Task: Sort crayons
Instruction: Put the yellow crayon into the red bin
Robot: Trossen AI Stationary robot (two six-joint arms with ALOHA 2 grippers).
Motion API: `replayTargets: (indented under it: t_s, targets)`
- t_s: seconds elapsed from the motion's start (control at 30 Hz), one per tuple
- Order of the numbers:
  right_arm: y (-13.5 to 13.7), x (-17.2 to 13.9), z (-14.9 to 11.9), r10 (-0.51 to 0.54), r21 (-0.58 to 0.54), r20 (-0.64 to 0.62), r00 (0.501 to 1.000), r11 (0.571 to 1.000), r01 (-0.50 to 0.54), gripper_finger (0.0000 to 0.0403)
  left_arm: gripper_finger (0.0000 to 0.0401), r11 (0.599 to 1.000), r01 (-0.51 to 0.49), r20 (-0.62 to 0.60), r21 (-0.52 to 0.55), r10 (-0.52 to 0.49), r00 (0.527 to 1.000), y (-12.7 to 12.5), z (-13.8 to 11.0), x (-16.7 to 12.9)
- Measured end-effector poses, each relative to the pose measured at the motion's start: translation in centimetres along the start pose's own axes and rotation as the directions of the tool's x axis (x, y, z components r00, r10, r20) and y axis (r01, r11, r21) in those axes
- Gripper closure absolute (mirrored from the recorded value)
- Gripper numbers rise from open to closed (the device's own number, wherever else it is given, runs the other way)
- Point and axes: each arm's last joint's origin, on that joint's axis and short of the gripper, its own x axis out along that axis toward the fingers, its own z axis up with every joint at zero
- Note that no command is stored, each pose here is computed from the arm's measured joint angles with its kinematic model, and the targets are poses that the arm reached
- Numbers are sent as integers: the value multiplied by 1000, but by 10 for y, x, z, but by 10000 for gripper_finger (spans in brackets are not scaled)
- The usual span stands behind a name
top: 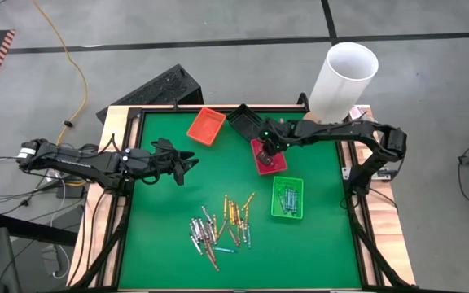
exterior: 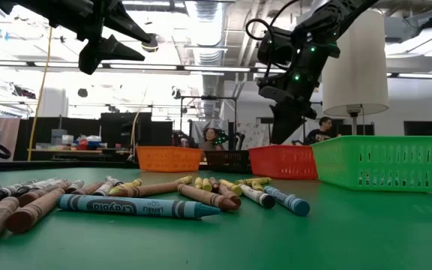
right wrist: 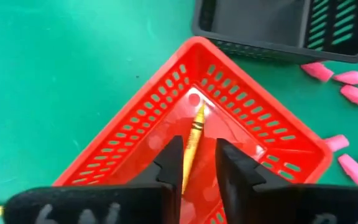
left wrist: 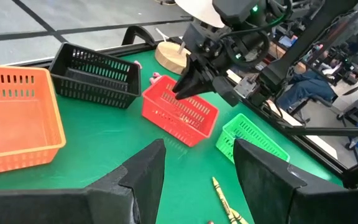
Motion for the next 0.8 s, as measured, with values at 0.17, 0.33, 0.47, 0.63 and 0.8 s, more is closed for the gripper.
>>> replayTargets:
  t_s: [0.17, 0.33, 0.47, 0.63, 0.8]
  targets:
    - [3, -3, 1, 7, -6, 12, 1000, 1000, -7, 299, 221, 1000, 7, -4, -24, -7, 1000, 0, 0, 0]
    - [17, -27, 9, 58, -37, 97, 994, 998, -55, 300, 221, 999, 36, -4, -34, -37, 999, -2, 1, 0]
    - [28, -55, 13, 124, -92, 214, 969, 990, -106, 300, 221, 998, 56, 26, -19, -55, 998, -2, 7, -7]
    - [34, -95, 14, 198, -149, 359, 912, 977, -154, 300, 221, 998, 37, 89, 45, -41, 995, 0, 15, -16]
    - [26, -115, 1, 214, -156, 408, 887, 974, -163, 300, 221, 992, 14, 135, 128, -31, 990, 1, 20, -27]
